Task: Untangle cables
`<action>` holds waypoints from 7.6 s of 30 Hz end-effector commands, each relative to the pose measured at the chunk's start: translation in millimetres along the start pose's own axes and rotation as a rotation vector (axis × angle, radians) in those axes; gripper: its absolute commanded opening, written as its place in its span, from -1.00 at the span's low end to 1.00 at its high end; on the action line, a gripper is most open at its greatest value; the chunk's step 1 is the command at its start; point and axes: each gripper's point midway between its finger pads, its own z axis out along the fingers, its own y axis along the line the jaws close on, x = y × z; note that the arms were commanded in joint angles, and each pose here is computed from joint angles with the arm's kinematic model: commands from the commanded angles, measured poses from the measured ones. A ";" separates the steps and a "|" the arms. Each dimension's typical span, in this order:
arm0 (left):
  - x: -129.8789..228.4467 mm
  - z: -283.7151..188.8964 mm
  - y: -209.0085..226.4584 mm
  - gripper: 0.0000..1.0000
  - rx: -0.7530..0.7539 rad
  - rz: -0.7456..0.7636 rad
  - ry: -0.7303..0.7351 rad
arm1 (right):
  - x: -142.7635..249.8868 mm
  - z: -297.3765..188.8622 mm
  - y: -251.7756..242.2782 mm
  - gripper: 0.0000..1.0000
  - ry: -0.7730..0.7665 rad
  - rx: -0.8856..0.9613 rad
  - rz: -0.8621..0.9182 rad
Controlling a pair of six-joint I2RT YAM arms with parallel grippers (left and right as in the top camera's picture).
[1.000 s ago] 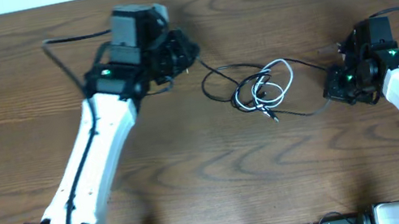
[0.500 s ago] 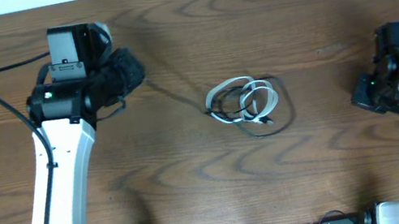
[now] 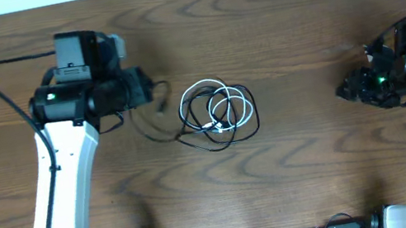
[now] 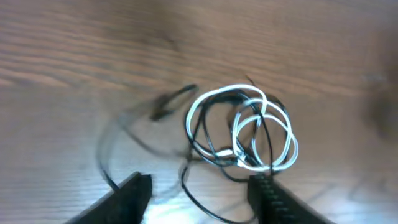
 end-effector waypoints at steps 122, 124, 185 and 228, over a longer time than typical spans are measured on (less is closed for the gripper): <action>-133.6 -268.6 -213.8 -0.85 1.009 -0.032 -0.646 | -20.2 45.9 129.2 0.02 -0.095 -0.204 -0.022; -135.0 -275.7 -216.2 -0.85 1.042 -0.054 -0.646 | -20.7 52.3 136.0 0.03 -0.090 -0.228 -0.035; -105.7 -377.2 -195.4 -0.85 1.147 -0.067 -0.796 | 21.6 34.3 262.1 0.49 -0.213 -0.781 -0.947; -96.7 -102.7 -124.2 -0.85 0.611 -0.061 -0.208 | -44.3 -42.0 130.6 -0.98 -0.572 0.387 -0.420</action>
